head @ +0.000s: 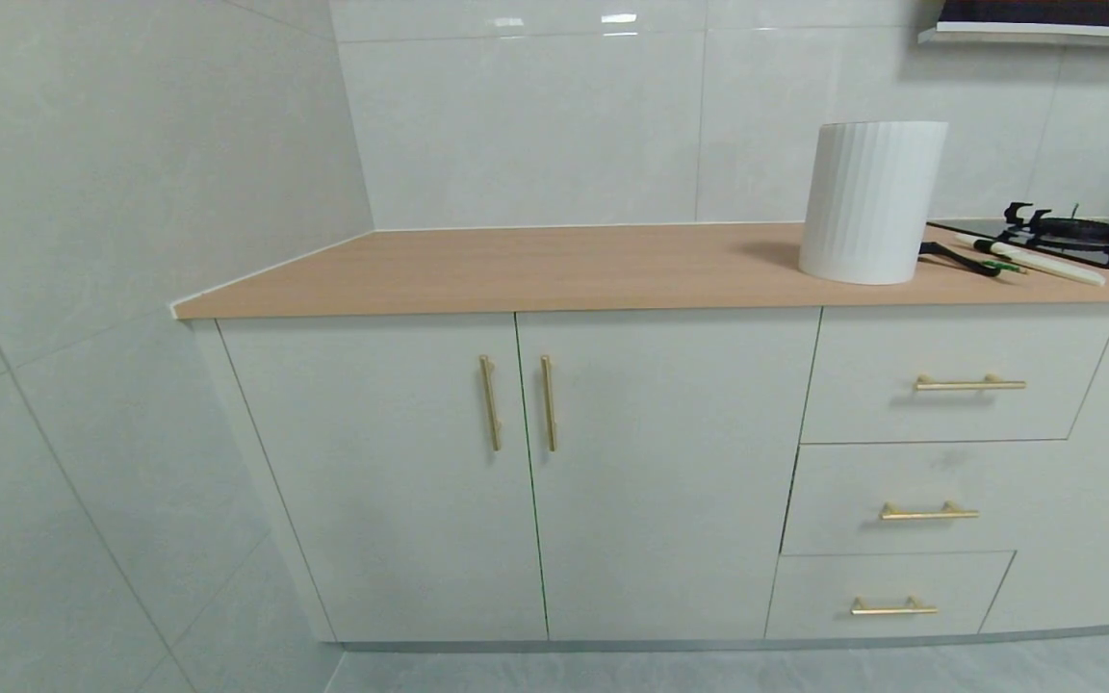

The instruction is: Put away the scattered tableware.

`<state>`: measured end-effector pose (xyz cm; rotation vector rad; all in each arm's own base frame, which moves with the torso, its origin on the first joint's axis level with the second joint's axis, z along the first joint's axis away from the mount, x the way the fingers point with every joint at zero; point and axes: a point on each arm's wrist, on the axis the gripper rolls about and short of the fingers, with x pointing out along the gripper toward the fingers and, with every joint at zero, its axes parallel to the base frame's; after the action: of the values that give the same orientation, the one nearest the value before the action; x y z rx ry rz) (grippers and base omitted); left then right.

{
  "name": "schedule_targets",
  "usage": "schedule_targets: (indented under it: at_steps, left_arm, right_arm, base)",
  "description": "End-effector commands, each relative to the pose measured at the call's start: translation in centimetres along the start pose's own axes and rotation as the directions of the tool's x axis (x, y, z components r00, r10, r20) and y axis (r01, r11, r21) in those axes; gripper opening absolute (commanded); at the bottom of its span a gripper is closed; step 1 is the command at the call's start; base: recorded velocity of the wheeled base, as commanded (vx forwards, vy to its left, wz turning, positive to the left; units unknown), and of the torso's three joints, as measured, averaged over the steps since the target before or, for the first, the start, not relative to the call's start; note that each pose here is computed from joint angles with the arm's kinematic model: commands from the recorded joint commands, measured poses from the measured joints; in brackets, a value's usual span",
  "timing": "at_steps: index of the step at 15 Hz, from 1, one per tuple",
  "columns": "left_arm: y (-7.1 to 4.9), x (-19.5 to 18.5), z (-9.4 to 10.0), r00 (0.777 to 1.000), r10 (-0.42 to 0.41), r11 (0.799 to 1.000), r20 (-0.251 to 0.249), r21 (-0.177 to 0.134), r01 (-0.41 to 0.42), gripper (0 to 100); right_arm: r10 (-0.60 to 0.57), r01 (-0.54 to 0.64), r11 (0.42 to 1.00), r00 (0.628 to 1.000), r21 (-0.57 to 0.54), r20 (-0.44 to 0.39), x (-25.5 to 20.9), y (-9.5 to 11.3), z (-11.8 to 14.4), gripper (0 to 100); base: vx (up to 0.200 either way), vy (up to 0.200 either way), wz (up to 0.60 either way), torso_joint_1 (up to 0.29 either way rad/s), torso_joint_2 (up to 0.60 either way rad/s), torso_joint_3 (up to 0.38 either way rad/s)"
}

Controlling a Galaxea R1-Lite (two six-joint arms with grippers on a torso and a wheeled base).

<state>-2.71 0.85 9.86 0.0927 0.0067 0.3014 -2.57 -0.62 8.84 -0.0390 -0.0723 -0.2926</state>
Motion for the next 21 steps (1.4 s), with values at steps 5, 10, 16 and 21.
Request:
schedule_targets:
  at_steps: [5,10,16,21]
  left_arm:
    - [-1.05,0.16,-1.99,0.966,-0.257,0.960,0.040,-0.104,0.260,100]
    - [-1.14,0.14,-2.18,0.955,-0.296,0.952,0.024,-0.075,0.297,100]
    - [-1.14,0.14,-2.18,0.955,-0.294,0.951,0.023,-0.093,0.295,100]
    - [-1.14,0.14,-2.20,0.955,-0.296,0.951,0.022,-0.092,0.297,100]
  right_arm:
    - [0.265,-0.266,0.964,0.961,-0.005,-0.078,0.01,0.68,-1.32,100]
    - [0.276,-0.275,0.961,0.959,0.022,-0.065,0.03,0.69,-1.22,100]
    - [0.284,-0.283,0.959,0.957,0.024,-0.064,0.03,0.71,-1.22,100]
    - [0.284,-0.283,0.959,0.957,0.021,-0.064,0.03,0.71,-1.22,100]
  base:
    - [0.000,0.000,0.00,0.000,0.00,0.000]
    - [0.000,0.000,0.00,0.000,0.00,0.000]
    - [0.000,0.000,0.00,0.000,0.00,0.000]
    - [0.000,0.000,0.00,0.000,0.00,0.000]
